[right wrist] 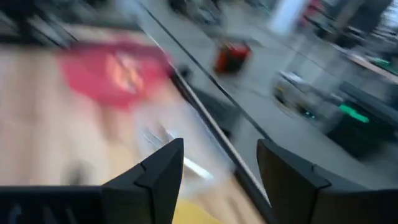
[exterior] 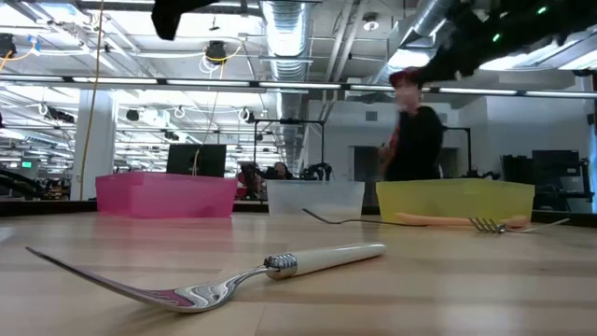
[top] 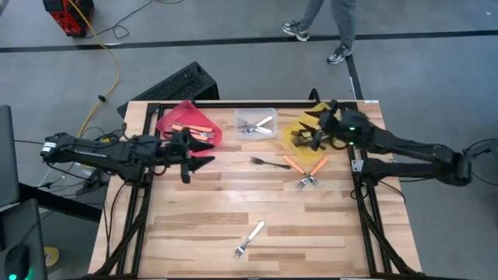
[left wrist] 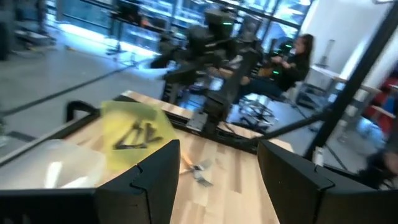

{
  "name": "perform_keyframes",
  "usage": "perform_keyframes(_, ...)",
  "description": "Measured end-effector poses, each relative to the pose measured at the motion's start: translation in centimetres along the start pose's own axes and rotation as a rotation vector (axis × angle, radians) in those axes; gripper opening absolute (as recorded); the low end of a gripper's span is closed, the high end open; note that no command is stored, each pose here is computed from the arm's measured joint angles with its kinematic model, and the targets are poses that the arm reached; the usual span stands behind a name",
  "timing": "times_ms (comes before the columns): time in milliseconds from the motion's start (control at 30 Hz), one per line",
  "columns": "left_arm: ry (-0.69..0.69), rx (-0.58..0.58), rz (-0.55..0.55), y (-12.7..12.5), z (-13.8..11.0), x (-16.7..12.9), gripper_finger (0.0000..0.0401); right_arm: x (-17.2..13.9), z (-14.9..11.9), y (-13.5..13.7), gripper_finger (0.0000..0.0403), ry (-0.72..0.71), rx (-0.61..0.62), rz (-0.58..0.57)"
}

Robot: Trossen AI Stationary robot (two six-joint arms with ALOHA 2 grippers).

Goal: Sort silverware by color (type)
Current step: Put the black fork into the yellow bin

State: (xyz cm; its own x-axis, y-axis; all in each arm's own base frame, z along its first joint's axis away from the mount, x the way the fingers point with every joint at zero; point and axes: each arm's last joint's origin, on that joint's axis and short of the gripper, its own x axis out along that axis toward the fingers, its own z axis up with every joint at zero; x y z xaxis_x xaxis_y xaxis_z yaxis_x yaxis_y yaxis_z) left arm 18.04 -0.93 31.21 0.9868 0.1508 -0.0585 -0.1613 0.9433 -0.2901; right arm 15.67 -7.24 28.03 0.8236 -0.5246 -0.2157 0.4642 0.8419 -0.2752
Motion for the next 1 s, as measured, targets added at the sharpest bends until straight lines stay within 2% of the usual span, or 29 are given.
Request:
perform_keyframes(167,-0.002,0.014,0.102,0.3,0.1,-1.6,0.0200,-3.1,1.4,0.0,0.0226,-0.197,0.112,0.255)
perform_keyframes(267,-0.021,0.021,0.110,0.4,0.4,-2.4,0.0200,-4.9,1.9,0.0,0.0226,-0.285,0.164,0.398)
perform_keyframes(333,-0.048,0.012,0.094,0.4,0.8,-3.2,0.0200,-6.1,2.2,-0.1,0.0226,-0.330,0.198,0.445)
perform_keyframes(533,-0.113,-0.009,0.085,0.6,1.7,-5.4,0.0200,-10.1,1.8,-0.6,0.0226,-0.422,0.226,0.447)
perform_keyframes(700,-0.094,-0.008,0.136,1.1,1.5,-6.3,0.0200,-12.5,0.4,-0.7,0.0226,-0.406,0.244,0.446)
perform_keyframes(1000,-0.093,0.050,0.138,1.1,1.5,-6.3,0.0200,-15.0,-1.6,-0.6,0.0226,-0.381,0.263,0.426)
